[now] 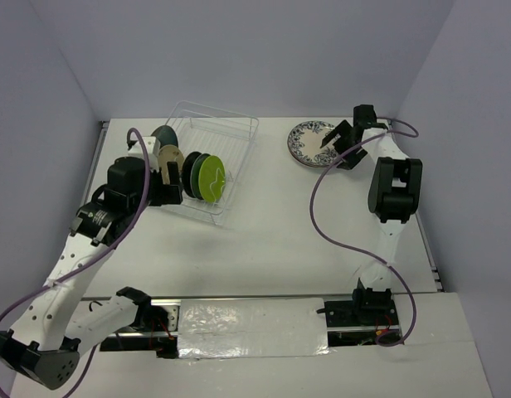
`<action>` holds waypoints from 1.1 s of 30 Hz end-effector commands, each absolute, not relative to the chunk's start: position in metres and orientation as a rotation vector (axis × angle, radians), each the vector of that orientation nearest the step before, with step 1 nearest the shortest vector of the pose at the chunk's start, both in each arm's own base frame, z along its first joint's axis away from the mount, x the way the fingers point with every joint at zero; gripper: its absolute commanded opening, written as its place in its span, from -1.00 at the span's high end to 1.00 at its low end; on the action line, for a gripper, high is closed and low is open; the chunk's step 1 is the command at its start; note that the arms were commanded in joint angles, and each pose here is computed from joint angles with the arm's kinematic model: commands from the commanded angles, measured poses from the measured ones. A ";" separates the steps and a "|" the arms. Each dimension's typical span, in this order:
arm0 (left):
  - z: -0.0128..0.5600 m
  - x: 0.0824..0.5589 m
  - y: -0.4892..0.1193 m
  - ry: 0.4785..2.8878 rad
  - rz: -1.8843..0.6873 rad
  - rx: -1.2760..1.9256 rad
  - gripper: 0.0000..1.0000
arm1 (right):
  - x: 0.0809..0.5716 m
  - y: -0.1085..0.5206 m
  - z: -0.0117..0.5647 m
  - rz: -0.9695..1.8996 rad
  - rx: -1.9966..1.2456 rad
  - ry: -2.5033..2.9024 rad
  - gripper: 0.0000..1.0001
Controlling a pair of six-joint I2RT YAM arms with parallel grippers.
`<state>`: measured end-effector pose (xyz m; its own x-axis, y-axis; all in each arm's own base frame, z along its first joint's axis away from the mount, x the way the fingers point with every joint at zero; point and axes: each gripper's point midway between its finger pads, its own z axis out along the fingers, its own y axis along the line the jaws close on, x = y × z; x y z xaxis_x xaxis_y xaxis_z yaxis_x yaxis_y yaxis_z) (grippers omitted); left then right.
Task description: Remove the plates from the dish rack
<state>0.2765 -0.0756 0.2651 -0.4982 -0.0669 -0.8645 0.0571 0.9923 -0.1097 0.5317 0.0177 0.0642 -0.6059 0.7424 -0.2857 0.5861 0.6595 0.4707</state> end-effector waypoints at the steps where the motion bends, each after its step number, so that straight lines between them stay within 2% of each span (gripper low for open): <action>1: 0.299 0.285 -0.072 2.002 -0.176 -0.060 -0.99 | 0.546 0.033 0.086 0.537 0.951 2.382 -1.00; 8: 0.306 0.291 -0.076 2.007 -0.223 -0.075 -0.99 | 0.561 0.049 0.104 0.665 0.900 2.381 -1.00; 20: 0.303 0.293 -0.080 2.024 -0.238 -0.060 -0.99 | 0.535 0.019 0.086 0.407 0.934 2.459 -1.00; 33: 0.292 0.298 -0.083 2.056 -0.235 -0.043 -0.99 | 0.543 0.016 0.119 0.374 0.858 2.420 -1.00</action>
